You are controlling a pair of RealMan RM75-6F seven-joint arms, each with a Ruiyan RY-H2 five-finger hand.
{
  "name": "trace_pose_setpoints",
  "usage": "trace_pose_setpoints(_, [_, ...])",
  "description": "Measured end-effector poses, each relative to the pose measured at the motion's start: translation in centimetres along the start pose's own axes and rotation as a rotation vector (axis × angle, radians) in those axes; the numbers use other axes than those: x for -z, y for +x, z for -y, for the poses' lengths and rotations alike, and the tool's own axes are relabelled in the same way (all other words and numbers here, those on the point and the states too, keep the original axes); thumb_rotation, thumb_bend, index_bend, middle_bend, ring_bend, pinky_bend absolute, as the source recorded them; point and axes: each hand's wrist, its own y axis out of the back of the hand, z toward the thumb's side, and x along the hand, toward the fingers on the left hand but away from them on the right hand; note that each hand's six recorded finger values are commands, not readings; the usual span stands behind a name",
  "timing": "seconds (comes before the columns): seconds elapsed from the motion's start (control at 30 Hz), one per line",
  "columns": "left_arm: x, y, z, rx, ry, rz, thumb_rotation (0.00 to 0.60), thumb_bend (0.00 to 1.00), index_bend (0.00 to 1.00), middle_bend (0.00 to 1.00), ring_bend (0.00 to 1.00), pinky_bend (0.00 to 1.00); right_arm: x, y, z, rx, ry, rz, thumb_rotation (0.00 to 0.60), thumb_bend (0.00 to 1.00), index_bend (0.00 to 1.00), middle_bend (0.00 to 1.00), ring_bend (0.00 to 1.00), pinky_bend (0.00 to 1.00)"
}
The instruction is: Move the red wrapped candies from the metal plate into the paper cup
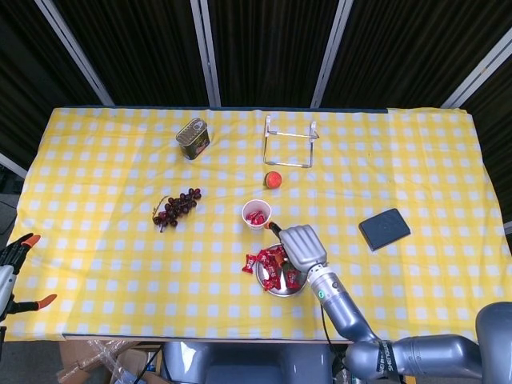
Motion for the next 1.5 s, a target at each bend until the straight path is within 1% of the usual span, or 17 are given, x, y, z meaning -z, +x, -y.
trace_pose_setpoints(0.27, [0.0,-0.1,0.0,-0.005,0.009,0.002,0.600,0.05,0.00,0.00,0.00,0.00,2.6,1.4,2.2,-0.057,0.029,0.060,0.600,0.40,0.14,0.77,0.91,1.00])
trace_pose_setpoints(0.43, [0.0,-0.1,0.0,-0.006,0.011,0.001,0.600,0.05,0.00,0.00,0.00,0.00,3.4,2.0,3.3,-0.089,0.042,0.071,0.600,0.36,0.14,0.77,0.91,1.00])
trace_pose_setpoints(0.73, [0.0,-0.1,0.0,-0.009,0.014,0.000,0.600,0.05,0.00,0.00,0.00,0.00,2.6,3.0,4.7,-0.127,0.031,0.052,0.600,0.30,0.12,0.77,0.91,1.00])
trace_pose_setpoints(1.0, [0.0,-0.1,0.0,-0.008,0.014,0.001,0.600,0.05,0.00,0.00,0.00,0.00,1.7,2.8,5.5,-0.138,-0.012,0.046,0.600,0.30,0.12,0.77,0.91,1.00])
trace_pose_setpoints(1.2, [0.0,-0.1,0.1,-0.006,0.012,-0.001,0.600,0.05,0.00,0.00,0.00,0.00,2.1,2.2,5.6,-0.140,-0.009,0.060,0.600,0.30,0.12,0.77,0.91,1.00])
trace_pose_setpoints(1.33, [0.0,0.0,0.1,-0.001,0.011,-0.002,0.600,0.05,0.00,0.00,0.00,0.00,2.4,1.9,5.8,-0.141,-0.012,0.071,0.600,0.30,0.09,0.77,0.91,1.00])
trace_pose_setpoints(1.5, [0.0,0.0,0.1,-0.002,0.012,-0.004,0.600,0.05,0.00,0.00,0.00,0.00,2.8,1.6,6.0,-0.140,-0.016,0.077,0.600,0.30,0.10,0.77,0.91,1.00])
